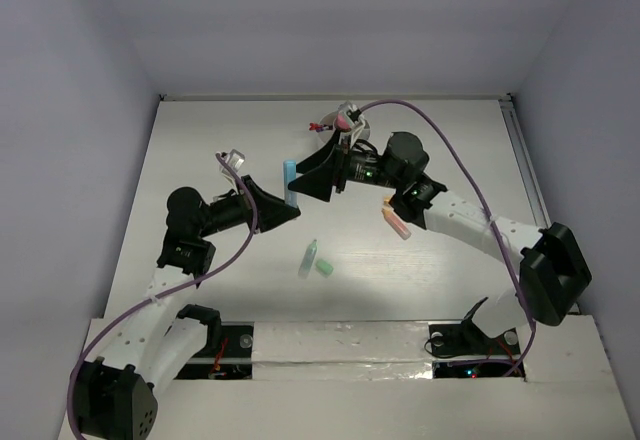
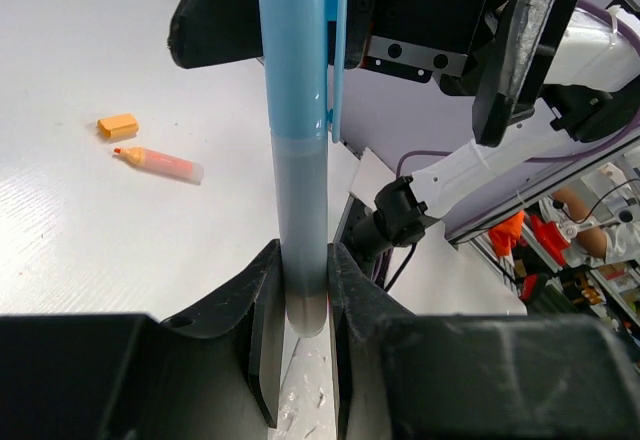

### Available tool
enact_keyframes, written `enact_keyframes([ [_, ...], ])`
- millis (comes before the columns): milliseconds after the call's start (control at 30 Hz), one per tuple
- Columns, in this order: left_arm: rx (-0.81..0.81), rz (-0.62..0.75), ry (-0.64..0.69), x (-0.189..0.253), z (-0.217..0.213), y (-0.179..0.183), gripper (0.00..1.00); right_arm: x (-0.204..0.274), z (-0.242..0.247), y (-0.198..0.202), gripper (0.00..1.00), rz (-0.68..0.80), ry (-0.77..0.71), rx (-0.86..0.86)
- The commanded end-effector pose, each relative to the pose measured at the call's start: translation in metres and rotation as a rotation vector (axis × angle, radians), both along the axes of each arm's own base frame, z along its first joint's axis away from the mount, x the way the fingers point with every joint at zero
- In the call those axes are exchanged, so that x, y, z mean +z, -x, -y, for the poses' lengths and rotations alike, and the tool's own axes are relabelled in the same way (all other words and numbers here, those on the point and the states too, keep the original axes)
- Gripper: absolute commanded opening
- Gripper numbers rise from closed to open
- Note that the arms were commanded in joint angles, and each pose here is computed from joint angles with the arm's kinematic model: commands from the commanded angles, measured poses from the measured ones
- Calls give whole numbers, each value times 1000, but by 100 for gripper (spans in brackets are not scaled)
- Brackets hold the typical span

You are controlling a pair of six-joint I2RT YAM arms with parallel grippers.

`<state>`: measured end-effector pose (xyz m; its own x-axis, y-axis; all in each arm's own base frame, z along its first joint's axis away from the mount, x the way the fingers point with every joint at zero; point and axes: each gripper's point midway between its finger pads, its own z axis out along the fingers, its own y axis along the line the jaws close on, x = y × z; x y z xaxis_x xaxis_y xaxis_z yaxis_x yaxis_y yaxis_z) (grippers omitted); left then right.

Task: Sort the stationery into containers
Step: Place the pen in the storage box.

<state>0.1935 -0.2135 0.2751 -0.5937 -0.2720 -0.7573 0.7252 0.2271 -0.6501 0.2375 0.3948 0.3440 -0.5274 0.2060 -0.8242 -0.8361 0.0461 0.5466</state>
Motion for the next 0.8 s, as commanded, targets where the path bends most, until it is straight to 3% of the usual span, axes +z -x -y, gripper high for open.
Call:
enact_keyframes([
  [0,-7,66,2,6,0,1,0,32,-3,8,87,72,-81,67],
  [267,-11,62,0,4,0,0,0,27,-12,7,72,36,-88,124],
  [467,-38,48,-4,1,1,3,0,27,-14,4,50,26,-126,116],
  [667,-48,45,-10,-1,3,5,0,27,-17,1,54,12,-152,128],
  [700,-48,46,-10,-1,3,5,0,25,-18,1,38,9,-151,126],
  [767,-46,45,-12,-1,3,5,0,26,-17,2,21,8,-150,128],
])
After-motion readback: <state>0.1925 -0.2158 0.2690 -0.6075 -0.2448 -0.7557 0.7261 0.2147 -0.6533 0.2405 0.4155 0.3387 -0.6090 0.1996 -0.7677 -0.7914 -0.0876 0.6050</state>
